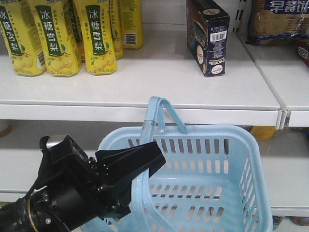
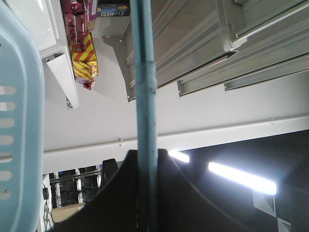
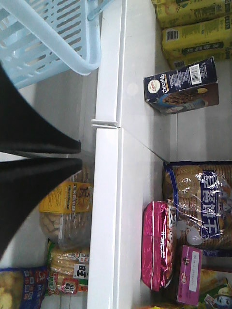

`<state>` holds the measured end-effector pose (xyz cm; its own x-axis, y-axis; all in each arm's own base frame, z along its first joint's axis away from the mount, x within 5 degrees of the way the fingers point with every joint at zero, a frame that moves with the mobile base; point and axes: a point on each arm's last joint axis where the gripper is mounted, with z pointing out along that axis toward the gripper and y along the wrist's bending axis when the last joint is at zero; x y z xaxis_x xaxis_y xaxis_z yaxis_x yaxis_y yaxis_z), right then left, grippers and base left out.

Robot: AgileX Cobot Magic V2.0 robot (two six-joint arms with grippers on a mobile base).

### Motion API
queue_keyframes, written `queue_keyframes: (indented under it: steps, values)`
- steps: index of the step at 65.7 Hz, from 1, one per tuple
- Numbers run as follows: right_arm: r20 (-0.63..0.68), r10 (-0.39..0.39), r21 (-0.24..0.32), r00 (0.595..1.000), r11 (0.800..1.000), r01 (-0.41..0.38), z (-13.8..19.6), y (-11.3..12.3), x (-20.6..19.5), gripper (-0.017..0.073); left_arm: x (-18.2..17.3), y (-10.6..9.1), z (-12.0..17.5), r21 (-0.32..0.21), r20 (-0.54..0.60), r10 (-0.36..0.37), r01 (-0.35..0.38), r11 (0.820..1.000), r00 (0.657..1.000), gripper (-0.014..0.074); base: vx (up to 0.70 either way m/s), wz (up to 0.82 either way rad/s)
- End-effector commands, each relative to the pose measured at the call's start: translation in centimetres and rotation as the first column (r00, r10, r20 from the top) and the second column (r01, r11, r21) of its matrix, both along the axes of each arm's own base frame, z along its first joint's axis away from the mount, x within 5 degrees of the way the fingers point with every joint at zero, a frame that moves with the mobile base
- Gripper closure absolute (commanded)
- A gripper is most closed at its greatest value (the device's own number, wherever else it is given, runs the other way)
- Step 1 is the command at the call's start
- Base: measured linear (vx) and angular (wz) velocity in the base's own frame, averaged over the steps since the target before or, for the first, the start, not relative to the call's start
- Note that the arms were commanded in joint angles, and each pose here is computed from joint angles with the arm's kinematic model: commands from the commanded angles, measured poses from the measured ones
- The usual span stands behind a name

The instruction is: Left arm holds basket, right arm returns cookies

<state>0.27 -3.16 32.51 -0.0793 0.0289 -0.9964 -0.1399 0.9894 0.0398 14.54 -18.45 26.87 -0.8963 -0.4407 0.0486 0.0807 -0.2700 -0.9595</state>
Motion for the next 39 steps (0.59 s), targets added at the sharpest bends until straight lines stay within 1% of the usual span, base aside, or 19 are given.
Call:
queue_keyframes:
  steps: [1,7,17,23,31,39]
  values:
    - [0.070,0.005,-0.014,0.998,1.000,-0.004,1.1,0.1,0.0,0.0568,0.1,0.6,2.7,-0.157,0.079,0.045,-0.032,0.987,0.996,0.0596,0.00,0.00]
    - [0.070,0.005,-0.014,0.998,1.000,-0.004,1.1,0.1,0.0,0.0568,0.0,0.8,3.1,-0.161,0.080,0.048,-0.034,0.986,0.996,0.0596,0.00,0.00]
    - [0.070,0.005,-0.014,0.998,1.000,-0.004,1.1,0.1,0.0,0.0568,-0.4,1.3,3.6,-0.146,0.076,0.052,-0.040,0.989,0.996,0.0596,0.00,0.00]
    - [0.070,0.005,-0.014,0.998,1.000,-0.004,1.1,0.1,0.0,0.0568,-0.7,1.6,4.0,-0.139,0.050,0.051,-0.043,0.989,0.997,0.0596,0.00,0.00]
    - [0.070,0.005,-0.014,0.998,1.000,-0.004,1.1,0.1,0.0,0.0568,-0.9,2.0,4.1,-0.109,-0.015,0.054,-0.055,0.992,0.998,0.0596,0.00,0.00]
    - [0.070,0.005,-0.014,0.998,1.000,-0.004,1.1,0.1,0.0,0.0568,-1.1,2.4,4.0,-0.064,-0.082,0.069,-0.075,0.995,0.994,0.0596,0.00,0.00]
